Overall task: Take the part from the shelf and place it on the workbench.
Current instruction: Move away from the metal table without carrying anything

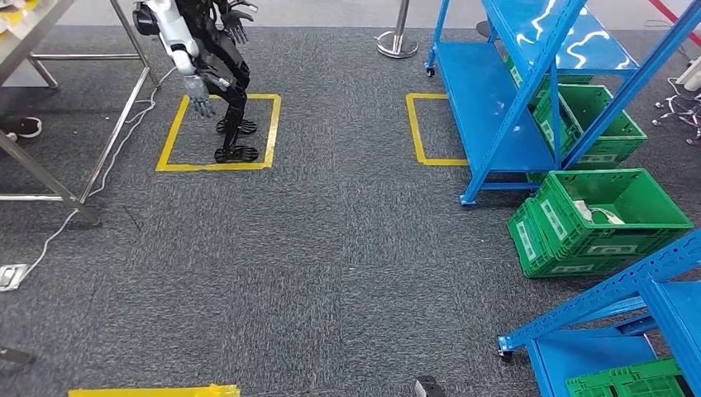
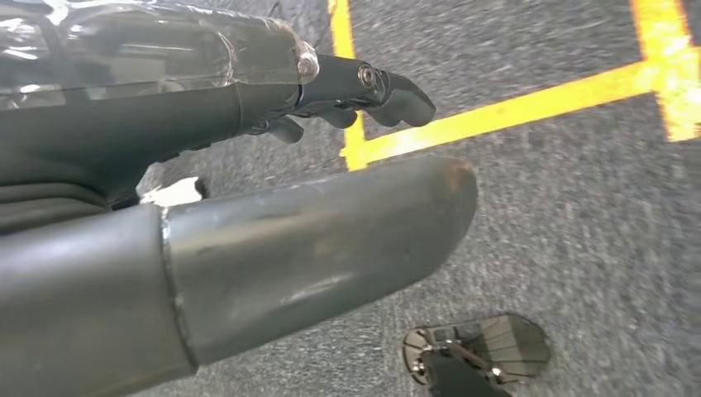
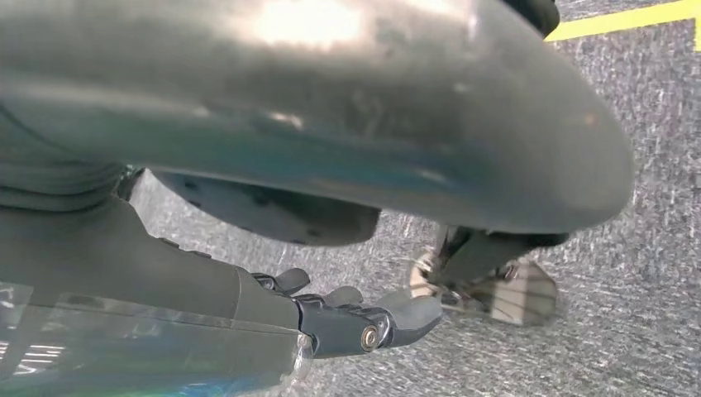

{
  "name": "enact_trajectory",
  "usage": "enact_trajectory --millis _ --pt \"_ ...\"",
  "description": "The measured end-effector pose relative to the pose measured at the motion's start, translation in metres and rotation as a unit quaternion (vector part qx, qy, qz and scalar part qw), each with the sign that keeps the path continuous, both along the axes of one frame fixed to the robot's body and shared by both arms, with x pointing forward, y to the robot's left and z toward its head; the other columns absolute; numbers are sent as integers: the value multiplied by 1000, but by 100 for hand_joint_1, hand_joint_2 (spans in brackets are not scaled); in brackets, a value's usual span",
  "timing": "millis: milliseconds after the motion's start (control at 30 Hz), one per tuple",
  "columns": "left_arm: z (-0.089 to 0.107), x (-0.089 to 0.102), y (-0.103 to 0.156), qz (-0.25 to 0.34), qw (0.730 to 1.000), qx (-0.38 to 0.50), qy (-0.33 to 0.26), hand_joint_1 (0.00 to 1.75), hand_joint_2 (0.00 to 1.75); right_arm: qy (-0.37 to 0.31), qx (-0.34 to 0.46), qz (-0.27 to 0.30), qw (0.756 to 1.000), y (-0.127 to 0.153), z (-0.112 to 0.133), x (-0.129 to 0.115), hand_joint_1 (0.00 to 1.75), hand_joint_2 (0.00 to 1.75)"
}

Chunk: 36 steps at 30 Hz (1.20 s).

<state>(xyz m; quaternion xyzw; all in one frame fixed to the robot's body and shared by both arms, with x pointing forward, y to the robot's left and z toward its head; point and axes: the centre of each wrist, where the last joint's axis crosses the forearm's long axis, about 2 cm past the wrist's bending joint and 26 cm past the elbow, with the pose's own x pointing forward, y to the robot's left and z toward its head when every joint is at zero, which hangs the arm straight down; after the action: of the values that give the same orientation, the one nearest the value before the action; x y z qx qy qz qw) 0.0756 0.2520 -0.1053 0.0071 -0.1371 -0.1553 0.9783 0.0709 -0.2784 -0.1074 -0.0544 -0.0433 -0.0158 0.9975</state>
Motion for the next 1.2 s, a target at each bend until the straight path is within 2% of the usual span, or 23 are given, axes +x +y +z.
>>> enact_trajectory --millis 233,633,1200 --pt "1 2 -4 -6 1000 -5 -9 0 0 4 -6 7 1000 -7 0 0 0 0" --pt "0 -3 -5 -6 1000 -6 10 0 0 -2 -15 19 1000 -14 1 6 0 0" --pt "0 2 0 -1 1000 6 1 0 0 -21 -27 -10 999 -17 0 -1 0 0"
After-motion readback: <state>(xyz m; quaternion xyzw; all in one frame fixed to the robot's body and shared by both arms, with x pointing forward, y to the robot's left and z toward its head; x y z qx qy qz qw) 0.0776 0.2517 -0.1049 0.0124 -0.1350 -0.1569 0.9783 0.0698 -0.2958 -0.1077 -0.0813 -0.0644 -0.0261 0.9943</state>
